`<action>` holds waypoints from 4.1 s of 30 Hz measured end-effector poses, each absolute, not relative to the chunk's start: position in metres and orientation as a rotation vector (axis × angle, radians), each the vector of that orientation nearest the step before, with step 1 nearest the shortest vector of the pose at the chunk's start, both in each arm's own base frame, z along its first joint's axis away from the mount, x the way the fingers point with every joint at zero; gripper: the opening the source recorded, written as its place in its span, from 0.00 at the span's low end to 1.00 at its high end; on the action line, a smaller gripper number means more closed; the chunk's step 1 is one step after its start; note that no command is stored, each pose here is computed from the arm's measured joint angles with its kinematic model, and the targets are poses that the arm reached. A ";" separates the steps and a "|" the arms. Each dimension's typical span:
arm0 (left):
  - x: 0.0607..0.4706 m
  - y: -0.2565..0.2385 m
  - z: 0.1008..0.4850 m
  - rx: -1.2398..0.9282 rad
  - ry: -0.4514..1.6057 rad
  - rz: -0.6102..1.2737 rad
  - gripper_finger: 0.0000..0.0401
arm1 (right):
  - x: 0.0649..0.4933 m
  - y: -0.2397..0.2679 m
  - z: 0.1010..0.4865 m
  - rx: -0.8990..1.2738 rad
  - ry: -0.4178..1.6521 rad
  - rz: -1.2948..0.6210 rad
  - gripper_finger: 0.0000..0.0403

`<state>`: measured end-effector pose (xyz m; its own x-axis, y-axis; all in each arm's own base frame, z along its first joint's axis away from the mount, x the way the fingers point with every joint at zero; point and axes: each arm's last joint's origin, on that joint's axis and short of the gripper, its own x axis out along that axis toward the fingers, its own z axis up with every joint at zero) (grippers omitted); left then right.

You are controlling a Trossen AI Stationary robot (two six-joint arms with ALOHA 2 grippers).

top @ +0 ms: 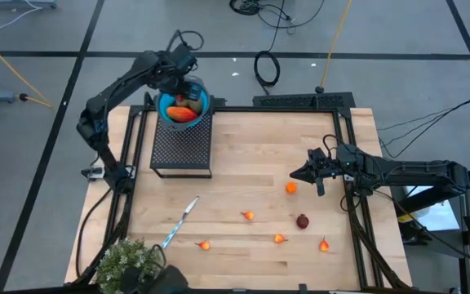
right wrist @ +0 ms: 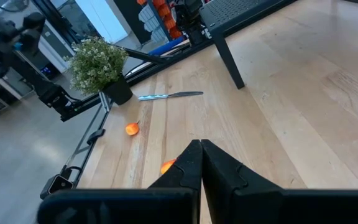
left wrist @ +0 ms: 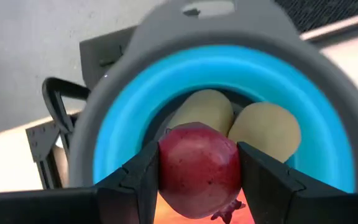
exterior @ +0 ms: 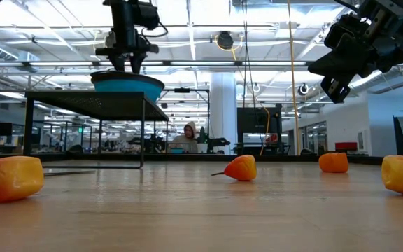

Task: Pick & Place Fruit
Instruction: Put the red pomegranate into the blue strainer bowl on the shelf, then put the orange into the blue strainer bowl on the shelf

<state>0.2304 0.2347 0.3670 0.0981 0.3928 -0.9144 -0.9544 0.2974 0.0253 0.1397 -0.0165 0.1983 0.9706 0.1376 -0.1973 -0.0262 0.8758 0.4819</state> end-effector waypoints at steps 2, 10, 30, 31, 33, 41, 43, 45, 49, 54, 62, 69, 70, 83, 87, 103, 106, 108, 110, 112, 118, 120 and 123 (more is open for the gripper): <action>0.233 0.235 0.361 -0.724 1.042 1.135 0.45 | 0.140 -0.017 0.198 0.497 0.230 0.086 0.00; 0.231 0.238 0.351 -0.760 1.106 1.227 0.45 | 0.140 -0.017 0.198 0.497 0.230 0.086 0.00; 0.223 0.242 0.349 -0.766 1.141 1.237 0.46 | 0.140 -0.017 0.198 0.498 0.231 0.086 0.00; 0.223 0.242 0.349 -0.765 1.141 1.236 0.47 | 0.140 -0.017 0.198 0.498 0.231 0.086 0.00; 0.223 0.242 0.349 -0.763 1.143 1.235 0.51 | 0.140 -0.017 0.198 0.497 0.230 0.086 0.00; 0.223 0.243 0.349 -0.762 1.142 1.234 0.70 | 0.140 -0.017 0.198 0.508 0.231 0.085 0.00; 0.223 0.243 0.349 -0.762 1.141 1.233 0.74 | 0.140 -0.017 0.198 0.509 0.231 0.085 0.00; 0.223 0.242 0.350 -0.764 1.140 1.232 0.77 | 0.140 -0.017 0.198 0.508 0.230 0.085 0.00; 0.222 0.237 0.364 -0.761 1.091 1.224 0.80 | 0.140 -0.016 0.198 0.508 0.231 0.088 0.00; 0.225 0.210 0.398 -0.714 0.947 1.173 0.78 | 0.140 -0.016 0.200 0.475 0.221 0.110 0.00; 0.241 0.140 0.445 -0.501 0.710 0.893 0.65 | 0.141 -0.015 0.209 0.431 0.136 0.191 0.00; 0.252 0.084 0.462 -0.369 0.632 0.724 0.51 | 0.141 -0.015 0.211 0.420 0.119 0.195 0.00; 0.254 0.077 0.462 -0.352 0.637 0.709 0.48 | 0.141 -0.015 0.211 0.419 0.119 0.195 0.00; 0.282 0.010 0.436 -0.189 0.685 0.509 0.02 | 0.142 -0.005 0.216 0.278 0.064 0.275 0.00; 0.297 0.000 0.422 -0.168 0.671 0.360 0.03 | 0.142 -0.002 0.216 0.277 0.068 0.279 0.00; 0.310 -0.020 0.358 -0.179 0.446 -0.029 0.01 | 0.140 0.021 0.231 0.246 0.301 0.252 0.00; 0.296 -0.022 0.347 -0.182 0.389 -0.041 0.01 | 0.139 0.024 0.244 0.234 0.357 0.232 0.00; 0.287 -0.024 0.342 -0.185 0.332 -0.056 0.02 | 0.139 0.027 0.250 0.225 0.402 0.219 0.00; 0.275 -0.025 0.332 -0.194 0.321 -0.066 0.02 | 0.140 0.028 0.255 0.218 0.450 0.202 0.00; 0.265 -0.027 0.328 -0.198 0.274 -0.080 0.01 | 0.141 0.030 0.260 0.212 0.510 0.201 0.00; 0.229 -0.029 0.315 -0.194 0.222 -0.093 0.02 | 0.154 0.035 0.265 0.223 0.686 0.182 0.00; 0.217 -0.029 0.313 -0.190 0.203 -0.089 0.01 | 0.160 0.037 0.265 0.223 0.745 0.172 0.00; 0.200 -0.027 0.310 -0.175 0.171 -0.087 0.01 | 0.169 0.039 0.264 0.214 0.836 0.154 0.00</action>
